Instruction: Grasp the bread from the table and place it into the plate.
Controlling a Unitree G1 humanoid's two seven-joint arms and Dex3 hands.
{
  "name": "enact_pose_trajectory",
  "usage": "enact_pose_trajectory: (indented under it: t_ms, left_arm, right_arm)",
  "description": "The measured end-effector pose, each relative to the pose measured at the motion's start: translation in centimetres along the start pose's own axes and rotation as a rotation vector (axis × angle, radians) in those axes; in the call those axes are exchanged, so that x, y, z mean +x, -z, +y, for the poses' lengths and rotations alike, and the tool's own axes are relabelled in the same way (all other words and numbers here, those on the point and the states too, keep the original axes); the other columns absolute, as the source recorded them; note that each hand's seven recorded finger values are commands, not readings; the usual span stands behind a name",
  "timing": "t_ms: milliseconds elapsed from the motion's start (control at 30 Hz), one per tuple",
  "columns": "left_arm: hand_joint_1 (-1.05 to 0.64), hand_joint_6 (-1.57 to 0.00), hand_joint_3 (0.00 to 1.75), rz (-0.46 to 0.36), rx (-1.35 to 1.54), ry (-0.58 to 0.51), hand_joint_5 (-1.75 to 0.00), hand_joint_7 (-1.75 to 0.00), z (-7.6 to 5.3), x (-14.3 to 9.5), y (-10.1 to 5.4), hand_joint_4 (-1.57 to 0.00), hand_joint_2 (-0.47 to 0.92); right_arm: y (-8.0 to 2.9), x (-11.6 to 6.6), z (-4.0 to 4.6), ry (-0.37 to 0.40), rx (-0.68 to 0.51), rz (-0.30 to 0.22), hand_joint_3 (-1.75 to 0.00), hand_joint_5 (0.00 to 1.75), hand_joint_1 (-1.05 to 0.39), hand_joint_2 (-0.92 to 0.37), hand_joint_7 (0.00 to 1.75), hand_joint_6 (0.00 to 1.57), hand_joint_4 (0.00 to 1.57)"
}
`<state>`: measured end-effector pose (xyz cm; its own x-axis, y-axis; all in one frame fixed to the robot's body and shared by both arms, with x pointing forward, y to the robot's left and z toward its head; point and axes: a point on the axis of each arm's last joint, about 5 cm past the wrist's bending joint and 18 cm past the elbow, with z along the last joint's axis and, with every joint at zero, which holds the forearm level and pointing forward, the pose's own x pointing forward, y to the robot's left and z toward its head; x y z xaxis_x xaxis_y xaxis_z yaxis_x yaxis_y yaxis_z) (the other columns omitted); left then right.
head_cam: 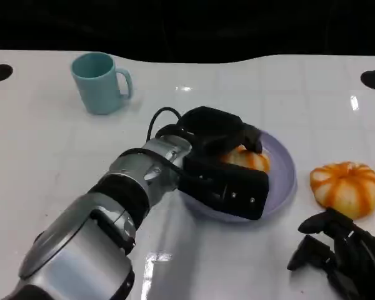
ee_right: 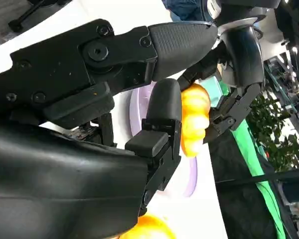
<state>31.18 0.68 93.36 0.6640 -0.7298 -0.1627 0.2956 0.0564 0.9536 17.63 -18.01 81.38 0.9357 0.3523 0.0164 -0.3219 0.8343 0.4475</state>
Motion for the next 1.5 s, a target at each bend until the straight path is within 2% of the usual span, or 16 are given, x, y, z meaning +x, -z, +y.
enact_pose_trajectory:
  t_ms: [67,200,333,567,767,800,967,1033,1100,1200,1267,1300,1333,1433,1467,1500]
  left_arm:
    - [-0.94,-0.24,0.65,0.032,0.073,0.079,-0.44,-0.02,0.4,0.1,0.1,-0.02,0.92]
    - [-1.01,-0.19,0.7,0.078,0.115,0.121,-0.32,-0.01,1.1,0.0,0.7,0.0,0.92]
    - [-1.03,-0.18,0.72,0.097,0.116,0.158,-0.29,-0.01,1.2,-0.1,1.0,0.0,0.92]
    - [-1.04,-0.17,0.75,0.097,0.117,0.155,-0.26,-0.01,1.2,-0.1,0.9,0.0,0.92]
    - [-1.05,-0.16,0.8,0.102,0.038,0.194,-0.23,0.0,1.9,-0.4,1.6,0.0,0.92]
    - [-1.02,-0.17,0.76,0.104,0.037,0.197,-0.23,-0.01,1.9,-0.4,1.7,-0.03,0.92]
    - [-1.01,-0.18,0.73,0.066,-0.12,0.108,-0.23,-0.01,4.0,-1.5,3.3,-0.06,0.92]
    - [-1.01,-0.18,0.73,0.074,-0.126,0.105,-0.23,-0.01,4.3,-1.7,3.7,-0.06,0.92]
    - [-0.92,-0.28,0.63,0.06,-0.176,0.093,-0.3,-0.06,4.2,-1.9,3.9,-0.2,0.92]
    - [-0.89,-0.31,0.6,-0.066,-0.408,-0.052,-0.31,-0.06,3.4,-3.1,4.4,-0.23,0.92]
    - [-0.89,-0.31,0.59,-0.081,-0.457,-0.071,-0.31,-0.06,3.0,-3.5,4.7,-0.23,0.92]
    - [-0.76,-0.54,0.49,-0.078,-0.463,-0.069,-0.51,-0.17,2.9,-3.6,4.8,-0.55,0.92]
    - [-0.71,-0.64,0.46,-0.09,-0.529,-0.101,-0.6,-0.21,2.7,-3.9,5.0,-0.66,0.92]
    - [-0.64,-0.82,0.46,-0.206,-0.862,-0.326,-0.91,-0.3,1.3,-5.0,5.2,-0.78,0.92]
    - [-0.64,-0.84,0.45,-0.242,-0.971,-0.395,-0.95,-0.31,0.6,-5.5,5.2,-0.79,0.92]
    - [-0.62,-0.88,0.42,-0.27,-1.068,-0.454,-1.09,-0.36,-0.1,-6.1,5.4,-0.76,0.92]
  right_arm:
    - [0.0,0.0,0.04,0.004,0.006,0.005,-0.25,1.51,-0.53,-0.92,1.23,0.58,0.64]
    - [0.0,0.0,0.03,0.009,0.009,0.008,-0.26,1.51,-0.53,-0.92,1.23,0.58,0.64]
    - [0.0,0.0,0.04,0.009,0.009,0.008,-0.26,1.51,-0.53,-0.92,1.24,0.58,0.63]
    - [0.0,0.0,0.04,0.008,0.009,0.008,-0.26,1.51,-0.53,-0.92,1.24,0.57,0.63]
    - [0.0,0.0,0.03,0.009,0.009,0.008,-0.25,1.5,-0.53,-0.92,1.23,0.57,0.63]
    - [0.0,0.0,0.02,0.009,0.008,0.008,-0.25,1.51,-0.54,-0.92,1.23,0.57,0.64]
    - [-0.1,0.0,-0.01,0.005,0.006,0.006,-0.26,1.51,-0.54,-0.92,1.23,0.57,0.64]
    - [-0.1,0.0,-0.05,0.007,0.005,0.005,-0.26,1.52,-0.54,-0.92,1.24,0.57,0.64]
    - [-0.1,0.0,-0.02,0.004,0.005,0.005,-0.26,1.51,-0.52,-0.92,1.23,0.57,0.63]
    - [-0.1,0.0,-0.07,0.004,0.006,0.003,-0.26,1.51,-0.52,-0.92,1.22,0.57,0.63]
    - [-0.1,0.0,-0.08,0.005,0.006,0.003,-0.26,1.51,-0.52,-0.92,1.21,0.57,0.63]
    - [-0.1,0.0,-0.09,0.005,0.006,0.003,-0.26,1.51,-0.52,-0.92,1.21,0.58,0.63]
    - [-0.1,0.0,-0.05,0.003,0.006,0.003,-0.26,1.51,-0.53,-0.92,1.21,0.58,0.63]
    - [-0.1,0.0,-0.03,0.001,0.007,0.003,-0.26,1.51,-0.53,-0.92,1.21,0.58,0.63]
    - [-0.1,0.1,0.0,0.0,0.008,0.003,-0.26,1.51,-0.52,-0.92,1.21,0.58,0.63]
    - [-0.1,0.1,0.0,-0.001,0.008,0.003,-0.26,1.51,-0.53,-0.92,1.21,0.59,0.63]
